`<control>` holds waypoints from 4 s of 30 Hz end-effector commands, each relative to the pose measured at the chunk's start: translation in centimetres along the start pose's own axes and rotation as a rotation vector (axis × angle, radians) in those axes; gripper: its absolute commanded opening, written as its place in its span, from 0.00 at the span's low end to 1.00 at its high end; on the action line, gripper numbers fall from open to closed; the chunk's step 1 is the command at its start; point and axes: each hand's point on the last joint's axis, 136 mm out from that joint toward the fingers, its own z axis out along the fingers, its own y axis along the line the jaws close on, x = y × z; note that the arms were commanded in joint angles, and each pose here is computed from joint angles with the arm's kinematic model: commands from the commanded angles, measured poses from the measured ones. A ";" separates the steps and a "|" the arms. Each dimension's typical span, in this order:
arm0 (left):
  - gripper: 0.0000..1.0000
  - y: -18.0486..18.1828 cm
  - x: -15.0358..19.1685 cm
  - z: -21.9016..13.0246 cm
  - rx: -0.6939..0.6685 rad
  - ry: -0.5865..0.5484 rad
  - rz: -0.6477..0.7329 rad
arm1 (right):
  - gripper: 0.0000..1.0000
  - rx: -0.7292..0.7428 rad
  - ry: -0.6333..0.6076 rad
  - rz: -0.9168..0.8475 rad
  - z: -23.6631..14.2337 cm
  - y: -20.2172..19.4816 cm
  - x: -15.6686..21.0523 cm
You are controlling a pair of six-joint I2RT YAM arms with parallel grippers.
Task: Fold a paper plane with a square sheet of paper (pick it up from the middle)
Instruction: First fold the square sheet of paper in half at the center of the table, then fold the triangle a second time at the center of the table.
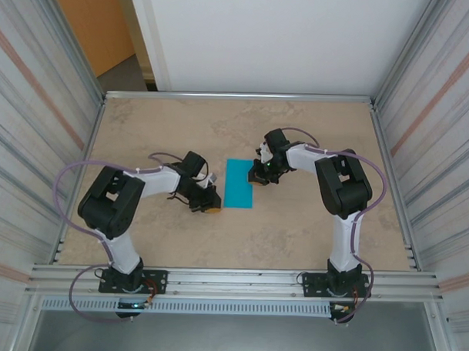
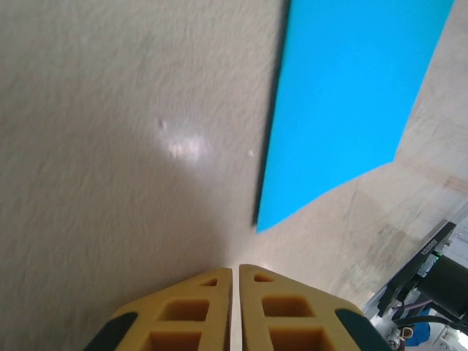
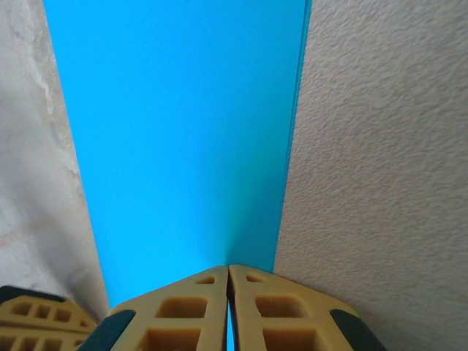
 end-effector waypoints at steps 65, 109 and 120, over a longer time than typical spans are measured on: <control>0.29 0.9 -13.8 4.2 -0.242 -0.173 -0.234 | 0.34 -0.042 -0.002 0.229 -3.2 0.9 9.6; 0.24 2.7 -13.3 5.5 -0.205 -0.112 -0.289 | 0.29 -0.008 0.038 0.244 -1.5 0.8 10.1; 0.24 2.7 -13.1 5.8 -0.194 -0.100 -0.292 | 0.26 -0.057 0.040 0.209 -1.4 2.0 9.7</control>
